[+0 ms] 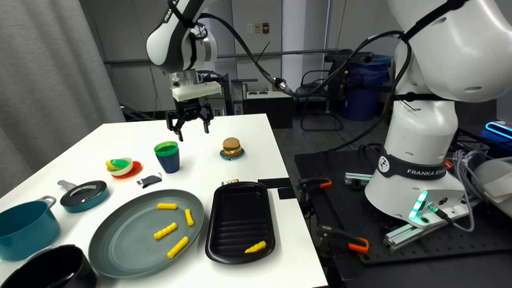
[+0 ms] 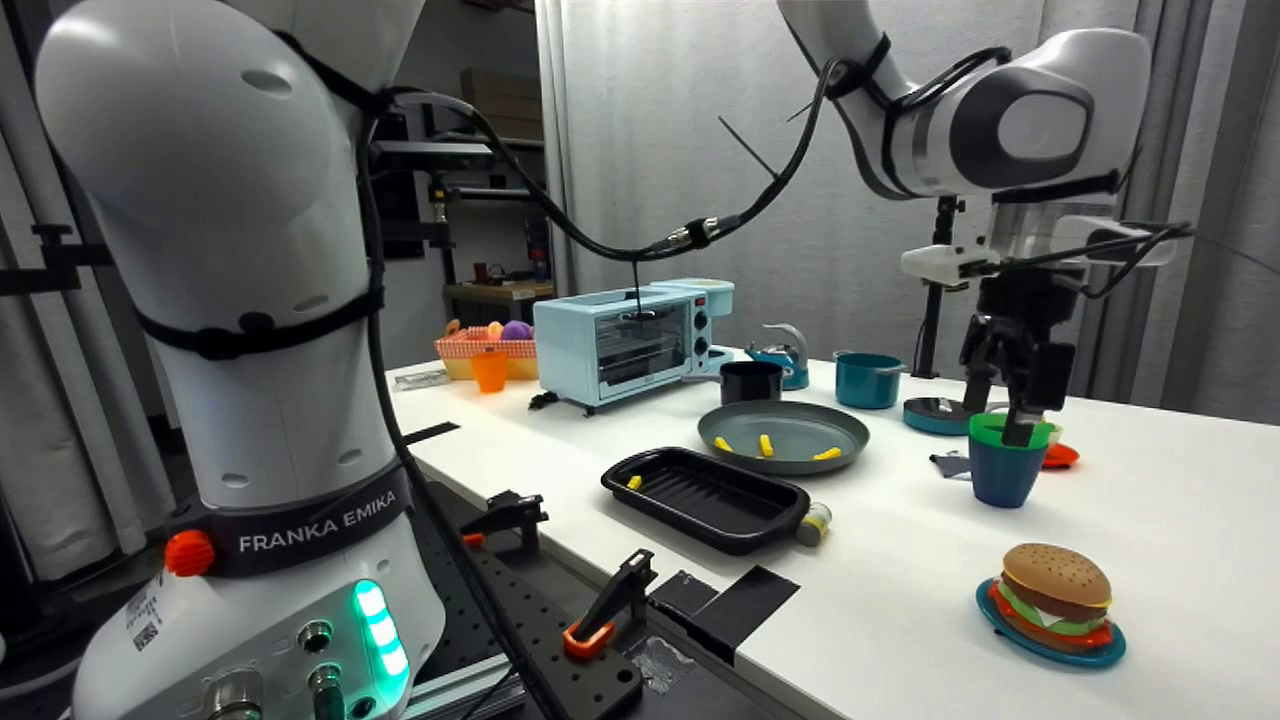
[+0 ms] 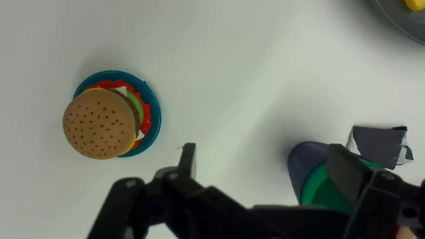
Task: Pour the chips from the blue cup onto the gray plate
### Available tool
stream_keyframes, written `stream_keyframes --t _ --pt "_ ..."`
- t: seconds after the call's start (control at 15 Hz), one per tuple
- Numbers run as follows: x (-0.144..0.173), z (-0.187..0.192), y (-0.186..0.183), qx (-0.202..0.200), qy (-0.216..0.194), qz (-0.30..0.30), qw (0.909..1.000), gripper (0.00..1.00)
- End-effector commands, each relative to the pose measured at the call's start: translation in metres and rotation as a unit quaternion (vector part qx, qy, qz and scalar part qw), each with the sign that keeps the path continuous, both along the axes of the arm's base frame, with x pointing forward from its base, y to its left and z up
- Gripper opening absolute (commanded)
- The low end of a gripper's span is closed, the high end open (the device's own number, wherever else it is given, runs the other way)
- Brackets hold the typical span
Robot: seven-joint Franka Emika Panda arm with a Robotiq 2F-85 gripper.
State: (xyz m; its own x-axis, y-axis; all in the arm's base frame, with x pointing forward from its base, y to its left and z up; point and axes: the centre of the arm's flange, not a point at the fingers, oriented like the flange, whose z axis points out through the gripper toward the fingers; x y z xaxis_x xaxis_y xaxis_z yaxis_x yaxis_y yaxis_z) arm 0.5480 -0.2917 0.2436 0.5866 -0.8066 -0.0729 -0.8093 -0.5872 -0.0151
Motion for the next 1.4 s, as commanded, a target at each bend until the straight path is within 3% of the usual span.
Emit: stream_keyframes --t 0.0,0.33,0.73,0.93,1.33 --pt "-0.053 0.003 0.036 -0.044 -0.016 0.068 0.9966 1.00" --pt "-0.088 0.002 0.072 -0.088 -0.027 0.175 0.9803 1.00" --pt "-0.130 0.009 0.097 -0.111 -0.036 0.294 0.9487 1.00" --pt "-0.151 0.012 0.110 -0.103 -0.031 0.348 0.9315 1.00" --pt "-0.180 0.025 0.130 -0.038 -0.041 0.411 0.9098 1.00"
